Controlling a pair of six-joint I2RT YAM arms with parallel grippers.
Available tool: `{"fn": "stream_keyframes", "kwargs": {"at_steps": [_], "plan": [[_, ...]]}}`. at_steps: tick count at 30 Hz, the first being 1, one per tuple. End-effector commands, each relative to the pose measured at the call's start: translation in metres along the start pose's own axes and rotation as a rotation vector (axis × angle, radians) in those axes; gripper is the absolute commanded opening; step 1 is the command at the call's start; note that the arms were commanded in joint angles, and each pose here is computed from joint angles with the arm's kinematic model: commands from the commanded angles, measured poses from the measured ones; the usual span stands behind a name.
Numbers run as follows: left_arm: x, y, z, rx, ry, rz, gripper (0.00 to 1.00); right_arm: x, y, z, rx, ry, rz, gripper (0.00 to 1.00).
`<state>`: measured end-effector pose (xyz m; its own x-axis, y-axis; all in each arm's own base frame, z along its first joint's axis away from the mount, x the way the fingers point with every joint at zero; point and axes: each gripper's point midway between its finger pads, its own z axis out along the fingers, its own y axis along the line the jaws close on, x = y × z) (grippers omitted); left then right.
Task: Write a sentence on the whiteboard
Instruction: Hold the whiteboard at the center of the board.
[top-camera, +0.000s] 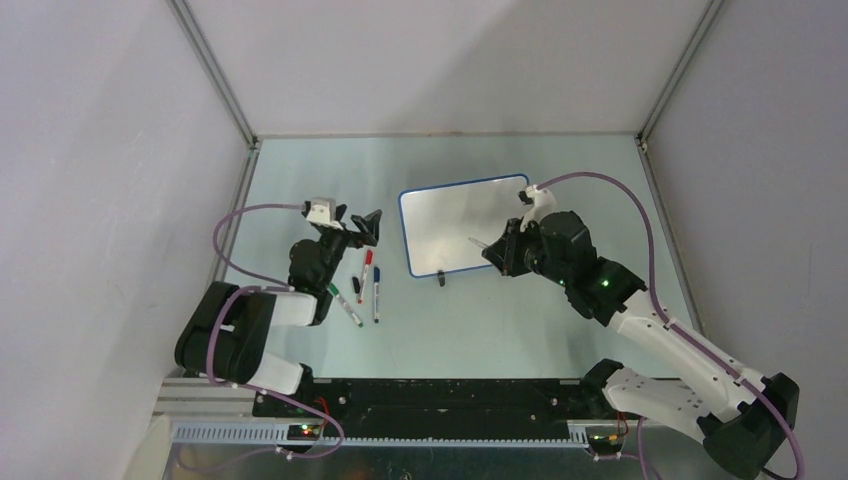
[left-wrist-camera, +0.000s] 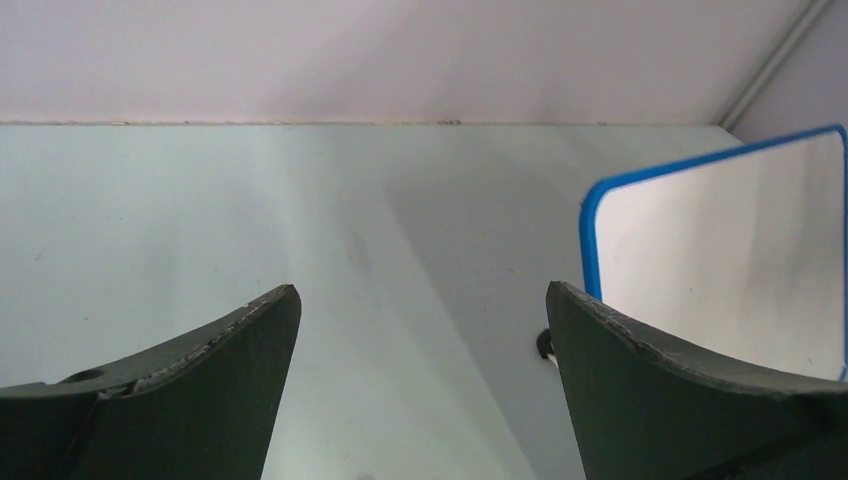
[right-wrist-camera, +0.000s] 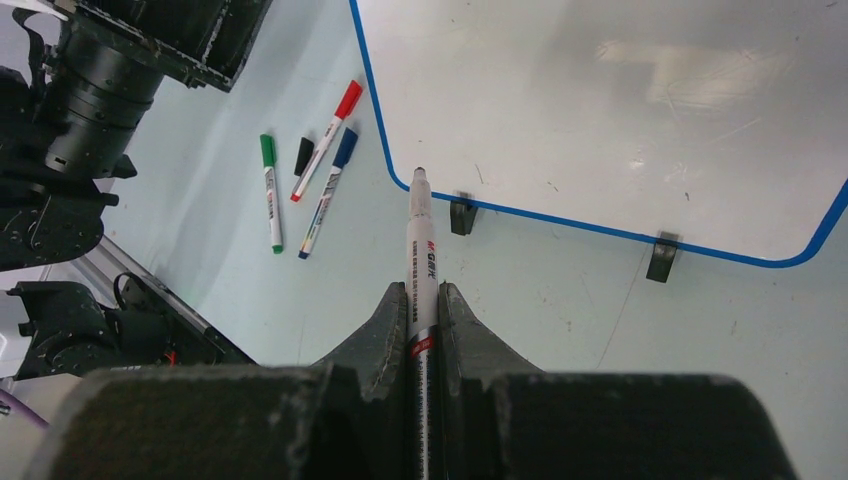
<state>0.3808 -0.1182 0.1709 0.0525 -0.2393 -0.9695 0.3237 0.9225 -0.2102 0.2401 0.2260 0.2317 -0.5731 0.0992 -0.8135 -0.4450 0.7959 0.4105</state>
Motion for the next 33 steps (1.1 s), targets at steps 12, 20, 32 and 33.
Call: {"fn": "stream_keyframes", "kwargs": {"at_steps": [12, 20, 32, 33], "plan": [[-0.007, -0.023, 0.026, 0.142, 0.034, 0.041, 0.99, -0.006, 0.0, 0.002, -0.013, -0.038, -0.007, 0.0], [-0.022, -0.027, 0.039, 0.236, 0.043, -0.084, 0.99, -0.013, 0.013, 0.016, -0.069, -0.05, -0.002, 0.0], [-0.039, -0.041, 0.037, 0.503, -0.005, -0.318, 0.85, -0.026, 0.028, 0.034, -0.119, -0.067, 0.017, 0.0], [-0.035, -0.041, 0.038, 0.513, 0.01, -0.321, 0.83, -0.027, 0.029, 0.034, -0.122, -0.069, 0.019, 0.0]]}}
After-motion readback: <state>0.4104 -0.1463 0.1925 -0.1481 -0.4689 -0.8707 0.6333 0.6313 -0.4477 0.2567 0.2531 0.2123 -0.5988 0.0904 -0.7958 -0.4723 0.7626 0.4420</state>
